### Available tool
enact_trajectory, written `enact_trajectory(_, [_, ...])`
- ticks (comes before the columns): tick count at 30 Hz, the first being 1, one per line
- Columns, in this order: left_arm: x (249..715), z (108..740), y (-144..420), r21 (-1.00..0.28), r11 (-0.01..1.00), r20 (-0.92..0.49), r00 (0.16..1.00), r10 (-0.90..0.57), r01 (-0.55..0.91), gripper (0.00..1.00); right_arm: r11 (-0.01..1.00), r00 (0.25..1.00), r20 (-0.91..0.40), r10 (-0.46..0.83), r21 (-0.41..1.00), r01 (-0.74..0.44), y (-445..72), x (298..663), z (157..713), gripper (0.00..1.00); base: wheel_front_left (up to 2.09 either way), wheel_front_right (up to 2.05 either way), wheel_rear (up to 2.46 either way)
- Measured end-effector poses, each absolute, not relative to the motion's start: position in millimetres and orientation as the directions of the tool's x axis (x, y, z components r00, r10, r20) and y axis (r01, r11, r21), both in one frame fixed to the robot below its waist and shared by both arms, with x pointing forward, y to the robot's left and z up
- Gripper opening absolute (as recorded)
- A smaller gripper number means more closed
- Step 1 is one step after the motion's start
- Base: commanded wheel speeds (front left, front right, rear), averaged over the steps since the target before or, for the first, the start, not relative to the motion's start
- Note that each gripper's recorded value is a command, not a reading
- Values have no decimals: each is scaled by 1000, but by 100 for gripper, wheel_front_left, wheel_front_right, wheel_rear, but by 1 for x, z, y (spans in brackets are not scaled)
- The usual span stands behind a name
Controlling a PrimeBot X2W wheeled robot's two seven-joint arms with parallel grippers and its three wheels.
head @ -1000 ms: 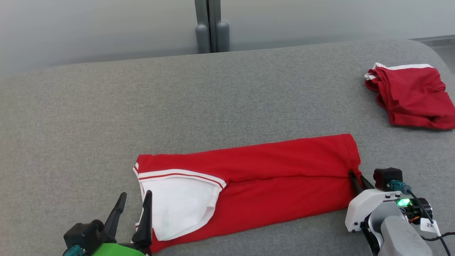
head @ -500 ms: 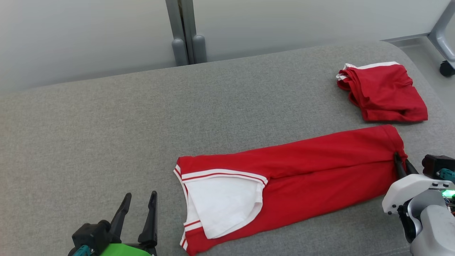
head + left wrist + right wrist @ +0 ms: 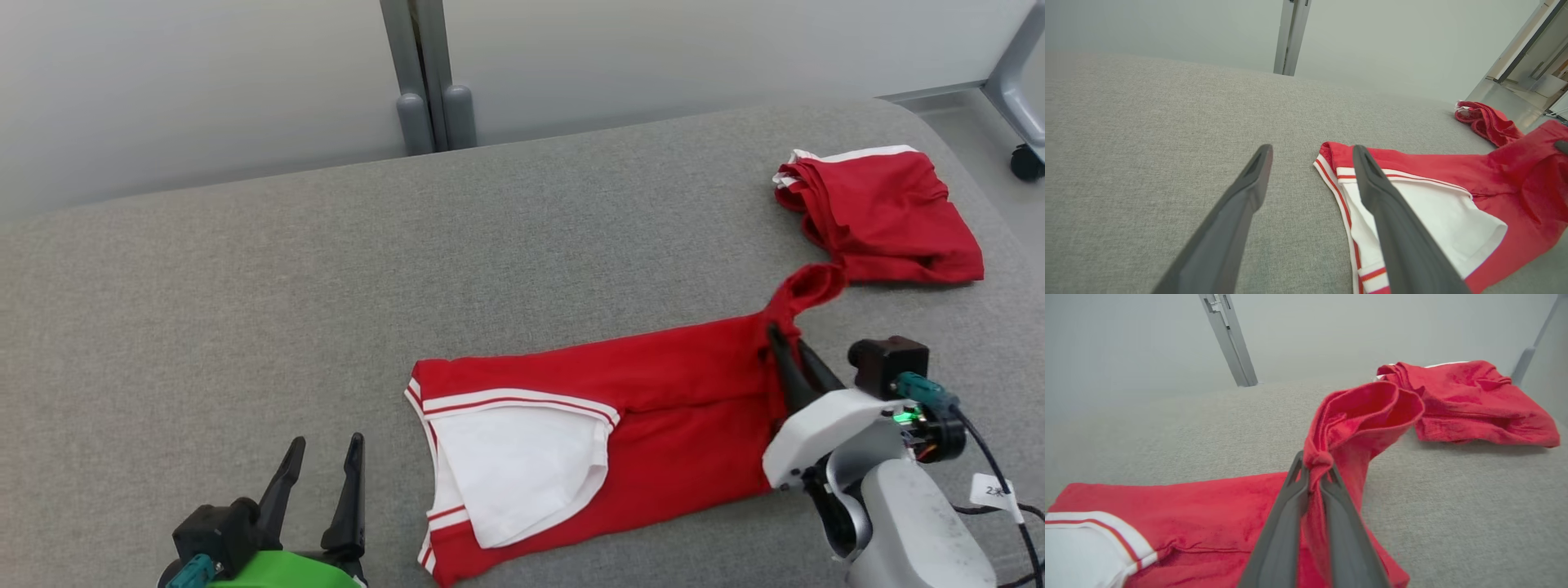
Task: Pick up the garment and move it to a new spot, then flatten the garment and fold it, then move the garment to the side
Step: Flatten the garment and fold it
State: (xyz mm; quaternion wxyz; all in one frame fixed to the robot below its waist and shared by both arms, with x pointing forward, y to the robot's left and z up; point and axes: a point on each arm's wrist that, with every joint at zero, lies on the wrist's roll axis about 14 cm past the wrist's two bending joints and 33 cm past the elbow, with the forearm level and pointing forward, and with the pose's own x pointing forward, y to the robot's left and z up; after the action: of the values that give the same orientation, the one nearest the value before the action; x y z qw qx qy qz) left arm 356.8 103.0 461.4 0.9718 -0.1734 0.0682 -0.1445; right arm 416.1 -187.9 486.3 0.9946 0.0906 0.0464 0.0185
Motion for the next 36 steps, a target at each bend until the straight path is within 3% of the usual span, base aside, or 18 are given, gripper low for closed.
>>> enact_trajectory(5, [356, 465, 110, -362, 902, -70, 958, -279, 236, 100, 947, 971, -47, 235, 236, -218, -121, 415, 503, 0, 0, 0, 0])
enact_trajectory(15, [355, 466, 124, -357, 913, -59, 970, -235, 199, 100, 783, 818, -56, 572, 335, -524, -1, 387, 502, 0, 0, 0, 0])
enact_trajectory(28, [351, 461, 141, -363, 922, -70, 983, -172, 135, 100, 674, 676, -143, 723, 361, -644, 58, 377, 473, 0, 0, 0, 0])
enact_trajectory(29, [351, 461, 142, -364, 922, -72, 983, -169, 132, 100, 670, 670, -150, 728, 363, -647, 59, 376, 471, 10, 0, 0, 0])
enact_trajectory(31, [352, 460, 143, -366, 922, -74, 984, -164, 127, 100, 656, 652, -156, 742, 371, -658, 65, 372, 468, 46, 0, 0, 0])
enact_trajectory(32, [352, 459, 143, -367, 922, -74, 984, -162, 124, 100, 648, 645, -153, 749, 376, -663, 68, 371, 468, 100, 0, 0, 0])
enact_trajectory(36, [353, 459, 140, -366, 921, -75, 982, -172, 133, 100, 623, 625, -139, 768, 387, -680, 76, 367, 471, 100, 0, 0, 0])
